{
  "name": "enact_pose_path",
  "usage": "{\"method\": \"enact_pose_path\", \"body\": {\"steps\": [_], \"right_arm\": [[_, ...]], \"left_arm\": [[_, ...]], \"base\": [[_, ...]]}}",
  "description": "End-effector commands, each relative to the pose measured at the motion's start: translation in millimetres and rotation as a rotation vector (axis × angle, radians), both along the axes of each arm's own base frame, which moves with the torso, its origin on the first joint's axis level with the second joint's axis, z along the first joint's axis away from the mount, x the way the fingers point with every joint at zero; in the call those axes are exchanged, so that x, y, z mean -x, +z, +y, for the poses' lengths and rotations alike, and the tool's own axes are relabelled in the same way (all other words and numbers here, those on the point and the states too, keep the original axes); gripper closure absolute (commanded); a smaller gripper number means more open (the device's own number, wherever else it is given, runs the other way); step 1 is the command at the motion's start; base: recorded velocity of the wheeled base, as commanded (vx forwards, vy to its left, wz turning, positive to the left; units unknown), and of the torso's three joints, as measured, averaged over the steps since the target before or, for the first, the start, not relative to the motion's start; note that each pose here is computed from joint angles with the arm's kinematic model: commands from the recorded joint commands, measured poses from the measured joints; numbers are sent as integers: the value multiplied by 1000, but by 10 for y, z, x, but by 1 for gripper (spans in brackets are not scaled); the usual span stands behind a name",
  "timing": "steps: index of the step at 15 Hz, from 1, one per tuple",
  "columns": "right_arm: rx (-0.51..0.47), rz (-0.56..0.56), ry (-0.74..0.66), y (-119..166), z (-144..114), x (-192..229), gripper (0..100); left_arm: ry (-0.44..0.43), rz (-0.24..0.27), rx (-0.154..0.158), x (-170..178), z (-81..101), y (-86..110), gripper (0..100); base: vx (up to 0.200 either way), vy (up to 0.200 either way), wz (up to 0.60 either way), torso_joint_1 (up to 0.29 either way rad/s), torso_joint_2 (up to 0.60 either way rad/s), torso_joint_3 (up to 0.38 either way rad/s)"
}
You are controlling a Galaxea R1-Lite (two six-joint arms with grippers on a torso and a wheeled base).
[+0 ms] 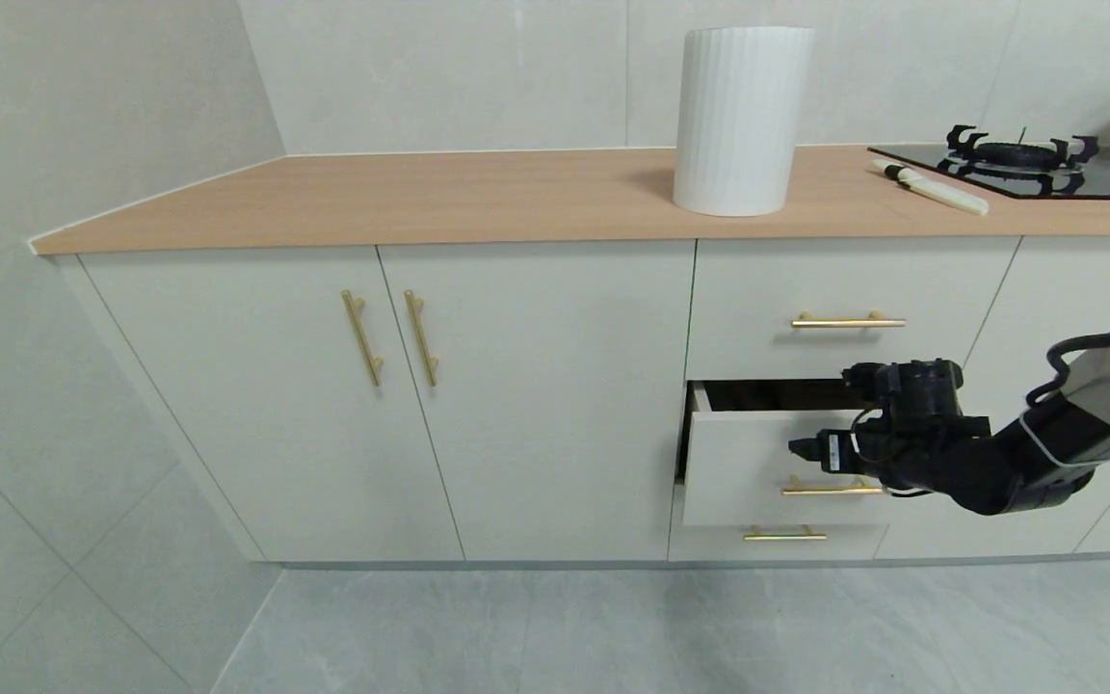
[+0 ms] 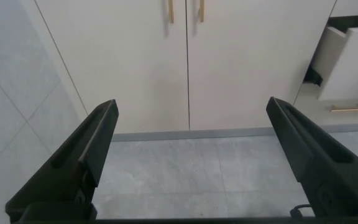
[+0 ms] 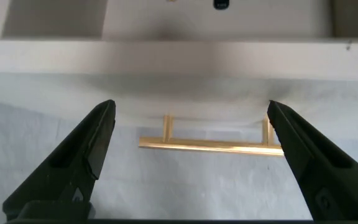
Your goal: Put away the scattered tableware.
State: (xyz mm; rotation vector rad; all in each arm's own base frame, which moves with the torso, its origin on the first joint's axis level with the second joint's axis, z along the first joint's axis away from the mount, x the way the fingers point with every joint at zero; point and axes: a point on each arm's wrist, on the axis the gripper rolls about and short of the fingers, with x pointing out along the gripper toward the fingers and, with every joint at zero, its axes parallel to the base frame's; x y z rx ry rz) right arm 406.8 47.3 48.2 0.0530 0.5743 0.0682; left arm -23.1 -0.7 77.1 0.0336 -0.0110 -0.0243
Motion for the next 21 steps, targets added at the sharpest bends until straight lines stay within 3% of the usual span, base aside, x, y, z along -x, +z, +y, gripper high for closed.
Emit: {"method": "enact_pose_path", "body": {"steps": [1, 6, 21], "right_arm": [[-3, 1, -7, -86, -22, -94, 0], [-74, -40, -83, -99, -66, -287, 0], [-92, -200, -256, -195, -33, -713, 0]], "left_arm": [[0, 0, 0, 0, 0, 0, 0], [0, 0, 0, 0, 0, 0, 0], [0, 0, 0, 0, 0, 0, 0]], "base": [[0, 0, 0, 0, 0, 0], [0, 0, 0, 0, 0, 0], [0, 0, 0, 0, 0, 0]]}}
